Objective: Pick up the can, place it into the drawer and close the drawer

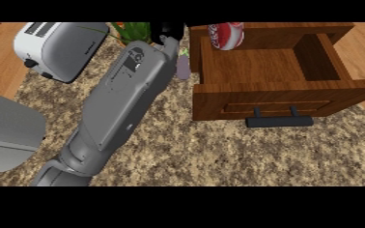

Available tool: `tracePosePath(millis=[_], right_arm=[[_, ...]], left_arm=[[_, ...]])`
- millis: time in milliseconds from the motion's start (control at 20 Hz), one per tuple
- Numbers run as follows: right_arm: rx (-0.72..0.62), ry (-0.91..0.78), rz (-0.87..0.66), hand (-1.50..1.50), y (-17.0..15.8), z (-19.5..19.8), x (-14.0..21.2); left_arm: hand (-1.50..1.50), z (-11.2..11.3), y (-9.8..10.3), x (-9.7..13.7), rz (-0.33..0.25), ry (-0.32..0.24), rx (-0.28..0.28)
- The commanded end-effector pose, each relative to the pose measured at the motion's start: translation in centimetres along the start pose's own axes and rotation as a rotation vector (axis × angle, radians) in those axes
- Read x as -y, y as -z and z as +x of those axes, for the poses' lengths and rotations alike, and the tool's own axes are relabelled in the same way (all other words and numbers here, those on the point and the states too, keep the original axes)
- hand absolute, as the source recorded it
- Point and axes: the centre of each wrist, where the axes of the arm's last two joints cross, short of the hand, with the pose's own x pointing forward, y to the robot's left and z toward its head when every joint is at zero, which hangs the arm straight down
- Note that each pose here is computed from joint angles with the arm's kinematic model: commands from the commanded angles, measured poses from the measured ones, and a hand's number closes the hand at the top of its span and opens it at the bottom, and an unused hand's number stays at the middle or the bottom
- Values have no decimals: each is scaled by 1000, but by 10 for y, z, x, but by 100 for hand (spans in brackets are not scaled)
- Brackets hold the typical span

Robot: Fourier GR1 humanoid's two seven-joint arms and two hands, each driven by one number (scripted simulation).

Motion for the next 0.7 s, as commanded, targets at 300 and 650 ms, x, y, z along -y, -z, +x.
tracePosePath(millis=[300,650], right_arm=[[13,1,24,-150,-5,1,-7],[19,-3,7,-150,10,4,4]], left_arm=[[150,9,13,40,-16,33,-15],[150,-9,19,40,9,40,-57]])
